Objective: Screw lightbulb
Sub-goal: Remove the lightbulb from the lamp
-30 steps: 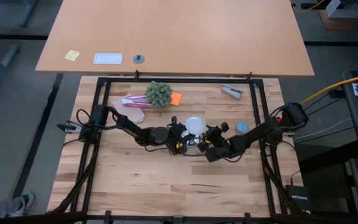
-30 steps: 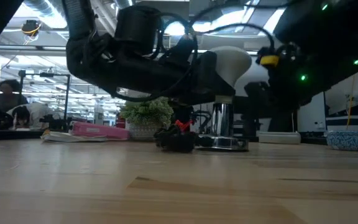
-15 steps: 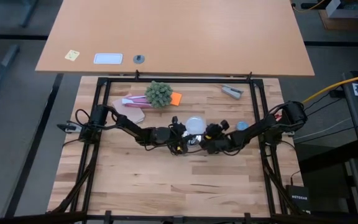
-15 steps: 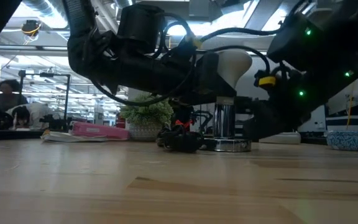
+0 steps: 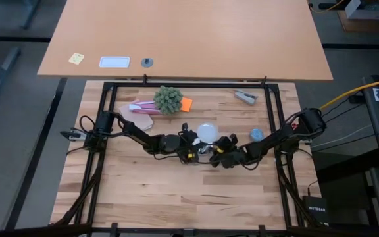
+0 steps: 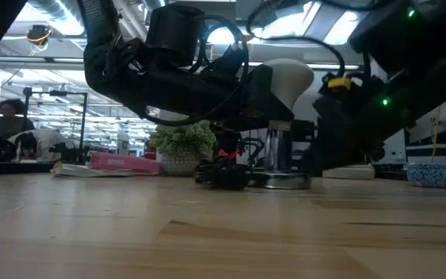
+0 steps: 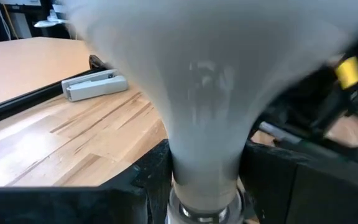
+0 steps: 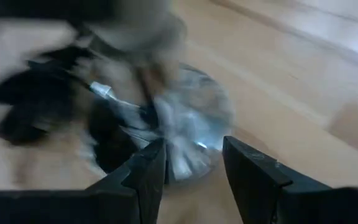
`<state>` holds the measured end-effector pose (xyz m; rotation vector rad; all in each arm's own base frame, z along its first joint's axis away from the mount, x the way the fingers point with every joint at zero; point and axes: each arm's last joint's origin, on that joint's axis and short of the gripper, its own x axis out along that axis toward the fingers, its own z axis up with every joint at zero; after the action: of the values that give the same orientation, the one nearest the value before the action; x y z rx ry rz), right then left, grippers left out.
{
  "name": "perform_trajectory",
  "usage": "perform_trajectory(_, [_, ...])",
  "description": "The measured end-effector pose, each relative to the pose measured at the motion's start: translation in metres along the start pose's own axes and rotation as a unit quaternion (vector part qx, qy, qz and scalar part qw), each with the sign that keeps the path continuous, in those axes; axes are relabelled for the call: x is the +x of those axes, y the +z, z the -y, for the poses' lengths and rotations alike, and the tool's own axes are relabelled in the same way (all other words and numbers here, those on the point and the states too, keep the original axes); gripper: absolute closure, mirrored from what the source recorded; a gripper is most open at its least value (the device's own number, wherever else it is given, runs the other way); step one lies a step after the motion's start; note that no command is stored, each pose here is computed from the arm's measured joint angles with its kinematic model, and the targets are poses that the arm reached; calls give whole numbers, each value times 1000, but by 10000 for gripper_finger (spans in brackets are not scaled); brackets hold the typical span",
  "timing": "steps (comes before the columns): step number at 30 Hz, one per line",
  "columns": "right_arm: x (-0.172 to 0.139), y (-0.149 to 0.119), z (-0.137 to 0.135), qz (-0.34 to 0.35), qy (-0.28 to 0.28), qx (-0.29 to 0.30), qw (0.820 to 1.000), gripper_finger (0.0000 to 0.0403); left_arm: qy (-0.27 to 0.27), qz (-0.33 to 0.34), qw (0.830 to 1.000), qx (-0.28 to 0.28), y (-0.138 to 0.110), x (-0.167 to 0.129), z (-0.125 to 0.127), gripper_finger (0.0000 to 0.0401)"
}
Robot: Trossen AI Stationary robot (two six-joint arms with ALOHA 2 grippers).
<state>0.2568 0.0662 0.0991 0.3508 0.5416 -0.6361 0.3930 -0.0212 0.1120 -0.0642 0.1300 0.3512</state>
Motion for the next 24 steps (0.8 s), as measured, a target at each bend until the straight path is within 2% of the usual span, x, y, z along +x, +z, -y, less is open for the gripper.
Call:
perform_trajectory(7, [2,-1,-10,5,53,30,998,237,0,-1,1000,0,0,0,0,248])
perform_trajectory(13, [5,-2,-11,33,33,24,999,237,0,-1,1000,0,-1,0,0,248])
perform_trajectory(18, [-16,11,-18,85,31,0,996,237,0,-1,1000,1,-1,0,0,248])
perform_trajectory(24, [-48,20,-23,113,44,-48,991,237,0,-1,1000,0,-1,0,0,248])
